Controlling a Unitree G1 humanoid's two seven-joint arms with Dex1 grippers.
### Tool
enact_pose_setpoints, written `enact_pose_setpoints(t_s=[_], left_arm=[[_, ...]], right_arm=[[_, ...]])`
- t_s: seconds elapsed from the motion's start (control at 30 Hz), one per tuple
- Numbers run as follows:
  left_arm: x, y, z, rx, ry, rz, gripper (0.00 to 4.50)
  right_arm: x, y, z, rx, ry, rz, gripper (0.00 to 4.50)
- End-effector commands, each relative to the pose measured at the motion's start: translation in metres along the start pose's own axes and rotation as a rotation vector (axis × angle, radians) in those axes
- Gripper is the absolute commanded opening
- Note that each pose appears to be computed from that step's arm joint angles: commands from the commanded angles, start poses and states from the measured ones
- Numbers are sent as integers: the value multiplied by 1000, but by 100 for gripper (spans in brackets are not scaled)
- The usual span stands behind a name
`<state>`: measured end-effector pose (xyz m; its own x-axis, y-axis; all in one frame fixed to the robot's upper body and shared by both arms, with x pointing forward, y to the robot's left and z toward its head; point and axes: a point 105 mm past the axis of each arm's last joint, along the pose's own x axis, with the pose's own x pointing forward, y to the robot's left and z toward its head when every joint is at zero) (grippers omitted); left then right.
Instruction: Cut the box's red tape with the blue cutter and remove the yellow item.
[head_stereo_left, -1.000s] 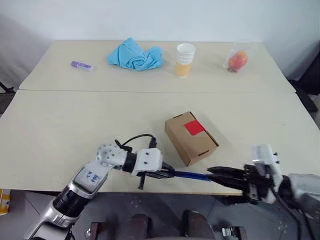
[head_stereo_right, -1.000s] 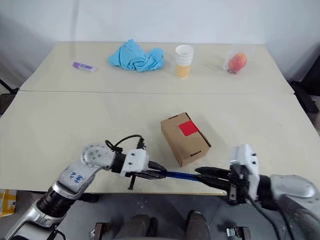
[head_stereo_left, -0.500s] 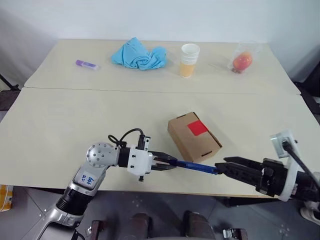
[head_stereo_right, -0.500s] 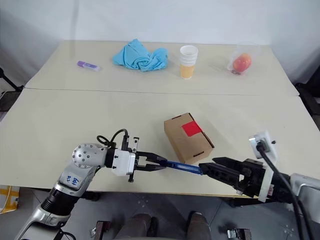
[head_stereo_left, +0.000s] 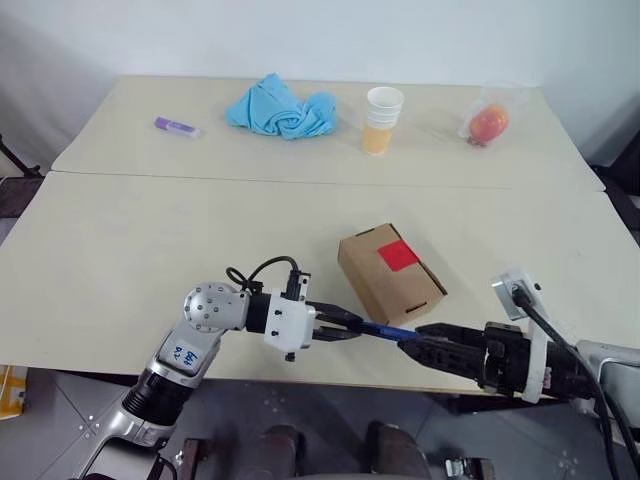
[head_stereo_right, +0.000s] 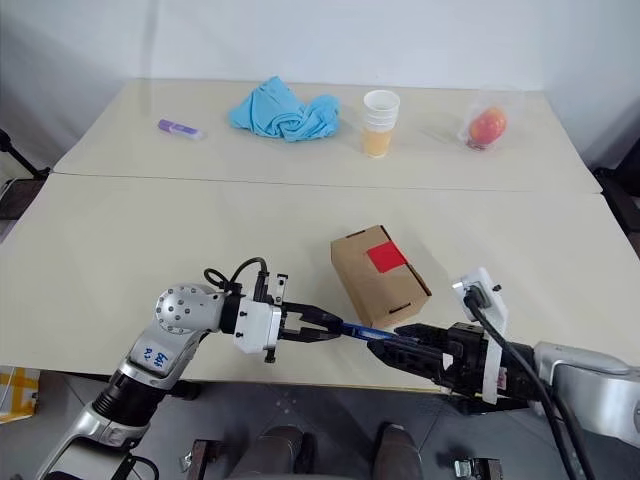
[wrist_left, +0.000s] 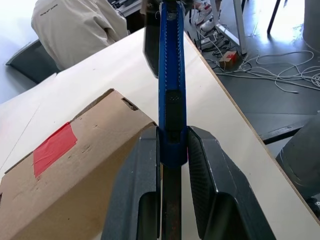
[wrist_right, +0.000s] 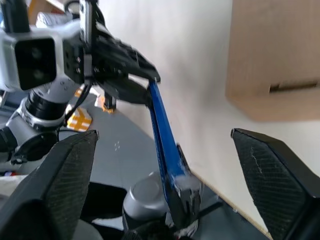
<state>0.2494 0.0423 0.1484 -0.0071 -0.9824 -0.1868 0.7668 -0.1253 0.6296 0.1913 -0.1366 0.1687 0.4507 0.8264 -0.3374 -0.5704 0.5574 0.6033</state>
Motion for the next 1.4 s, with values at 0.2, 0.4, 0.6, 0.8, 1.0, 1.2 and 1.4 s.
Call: enact_pose_setpoints(t_s=[0.2, 0.4, 0.6, 0.8, 1.0, 1.2, 1.4], left_arm=[[1, 0, 8, 34, -19, 9, 42], [2, 0, 8, 38, -19, 7, 42], [2, 1, 9, 43, -18, 9, 42], [2, 1, 9, 47, -15, 11, 42], [2, 4, 8, 55, -13, 19, 42], [2, 7, 8, 66, -9, 27, 42], [1, 10, 9, 70, -14, 41, 42]], right_arm=[[2, 5, 5, -4, -13, 33, 228], [3, 4, 4, 10, -2, 49, 228], [5, 0, 7, 19, -7, 46, 228], [7, -1, 8, 30, -15, 56, 141], [7, 0, 6, 34, -2, 67, 16], [6, 0, 4, 35, 19, 82, 16], [4, 1, 2, 31, 51, 96, 16]])
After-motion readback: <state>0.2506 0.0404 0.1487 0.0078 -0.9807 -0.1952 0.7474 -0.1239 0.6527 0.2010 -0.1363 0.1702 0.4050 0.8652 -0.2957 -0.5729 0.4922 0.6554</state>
